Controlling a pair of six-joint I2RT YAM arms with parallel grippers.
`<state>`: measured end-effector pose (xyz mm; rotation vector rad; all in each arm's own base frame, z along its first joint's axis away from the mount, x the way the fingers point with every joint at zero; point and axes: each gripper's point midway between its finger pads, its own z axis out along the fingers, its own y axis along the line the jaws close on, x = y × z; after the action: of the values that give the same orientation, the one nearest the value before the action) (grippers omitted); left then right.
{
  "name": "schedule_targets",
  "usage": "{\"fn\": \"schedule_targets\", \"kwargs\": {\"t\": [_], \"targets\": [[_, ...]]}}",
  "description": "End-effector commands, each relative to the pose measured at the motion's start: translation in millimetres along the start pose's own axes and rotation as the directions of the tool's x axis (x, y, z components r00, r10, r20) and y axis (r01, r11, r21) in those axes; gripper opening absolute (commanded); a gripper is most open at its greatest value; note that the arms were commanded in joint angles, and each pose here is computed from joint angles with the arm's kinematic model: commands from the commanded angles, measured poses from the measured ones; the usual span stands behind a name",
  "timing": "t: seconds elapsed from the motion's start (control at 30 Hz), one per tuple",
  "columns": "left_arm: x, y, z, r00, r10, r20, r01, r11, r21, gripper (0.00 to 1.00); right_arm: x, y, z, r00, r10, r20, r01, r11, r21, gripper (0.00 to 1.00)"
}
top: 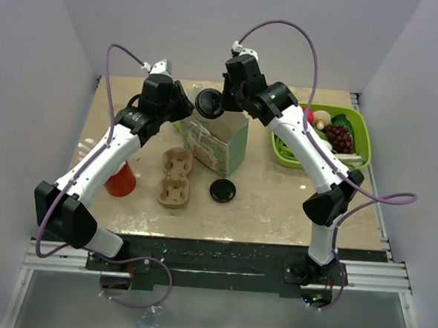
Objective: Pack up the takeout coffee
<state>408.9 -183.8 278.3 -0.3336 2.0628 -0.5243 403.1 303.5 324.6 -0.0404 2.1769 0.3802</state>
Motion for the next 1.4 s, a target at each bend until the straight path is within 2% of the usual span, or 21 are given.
{"fn": "schedule_targets", "kwargs": {"t": [0.0,0.07,0.13,0.17,0.27,0.37,0.63,0.73,1.37], "targets": [[-48,-23,-32,0.987,0.036,0.156,-0.049,0.995,0.082,0.48,-18,2,0,0.998,0.023,0.061,-0.025,0.999,0.033,0.0],[-57,-19,-38,0.981,0.04,0.19,-0.052,0.997,0.062,0.6,-17,2,5,0.998,0.026,0.063,-0.029,0.999,0.047,0.0],[-66,-15,-49,0.974,0.032,0.225,-0.044,0.998,0.049,0.66,-14,0,10,0.998,0.023,0.063,-0.027,0.998,0.063,0.0],[-69,-10,-49,0.969,0.029,0.245,-0.036,0.999,0.024,0.75,-13,0,12,0.998,0.021,0.059,-0.025,0.997,0.067,0.0],[-77,1,-52,0.964,0.029,0.266,-0.028,1.0,-0.005,0.91,-7,0,22,0.999,0.017,0.046,-0.02,0.997,0.077,0.0],[-79,9,-43,0.967,0.043,0.25,-0.041,0.999,-0.013,1.0,-2,0,32,0.999,0.017,0.035,-0.02,0.996,0.089,0.0],[-51,-6,1,0.988,0.093,0.123,-0.114,0.979,0.17,1.0,11,6,55,1.0,0.022,0.002,-0.022,0.995,0.095,0.0],[-44,-7,11,0.989,0.099,0.105,-0.118,0.973,0.196,0.99,12,5,61,1.0,0.024,0.008,-0.024,0.994,0.111,0.0],[-21,9,32,0.992,0.118,0.05,-0.125,0.979,0.162,0.83,53,9,101,0.995,0.043,-0.087,-0.031,0.991,0.132,0.0]]}}
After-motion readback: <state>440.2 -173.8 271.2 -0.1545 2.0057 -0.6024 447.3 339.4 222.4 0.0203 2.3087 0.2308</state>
